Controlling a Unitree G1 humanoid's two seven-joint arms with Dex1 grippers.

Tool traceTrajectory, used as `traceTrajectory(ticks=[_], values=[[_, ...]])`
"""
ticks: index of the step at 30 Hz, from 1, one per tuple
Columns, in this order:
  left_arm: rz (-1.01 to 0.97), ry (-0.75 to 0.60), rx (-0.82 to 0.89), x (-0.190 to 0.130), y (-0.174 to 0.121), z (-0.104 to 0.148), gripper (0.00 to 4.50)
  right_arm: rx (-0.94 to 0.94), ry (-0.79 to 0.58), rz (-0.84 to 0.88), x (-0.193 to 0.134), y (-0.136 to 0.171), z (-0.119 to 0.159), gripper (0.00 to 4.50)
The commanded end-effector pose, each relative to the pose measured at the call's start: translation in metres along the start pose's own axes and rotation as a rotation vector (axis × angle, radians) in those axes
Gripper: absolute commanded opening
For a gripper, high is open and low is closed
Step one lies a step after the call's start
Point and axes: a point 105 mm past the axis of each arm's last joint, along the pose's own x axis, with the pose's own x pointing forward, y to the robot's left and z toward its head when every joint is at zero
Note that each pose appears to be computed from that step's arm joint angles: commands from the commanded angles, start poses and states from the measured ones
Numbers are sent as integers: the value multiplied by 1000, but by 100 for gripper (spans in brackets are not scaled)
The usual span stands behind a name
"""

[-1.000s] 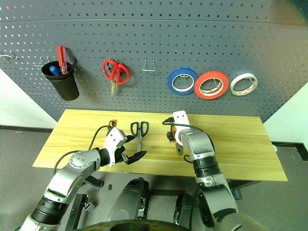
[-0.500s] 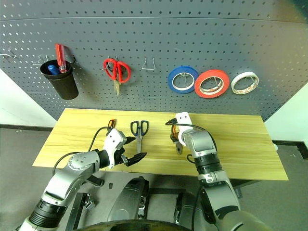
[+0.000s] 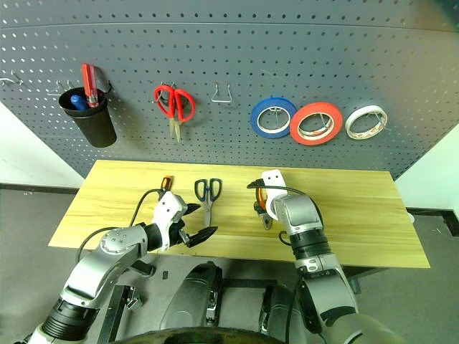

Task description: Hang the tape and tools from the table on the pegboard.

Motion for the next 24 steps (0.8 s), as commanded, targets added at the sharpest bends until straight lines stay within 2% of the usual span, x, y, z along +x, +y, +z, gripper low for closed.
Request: traceTrajectory(ticks=[1,4,5,13,24], values=[[6,-40,28,-5,1,13,450,4,-24,-12,-3,-3,8,329],[8,-41,28,-5,1,13,450,3,-25,-12,-3,-3,8,230],[8,-41,29,-5,1,13,450,2,-26,-12,-3,-3,9,220],[13,-48,31,-4,3,14,450,-15,-61,2,-3,1,15,220],[20,-93,37,-1,9,23,450,-78,-258,39,-31,5,43,220]])
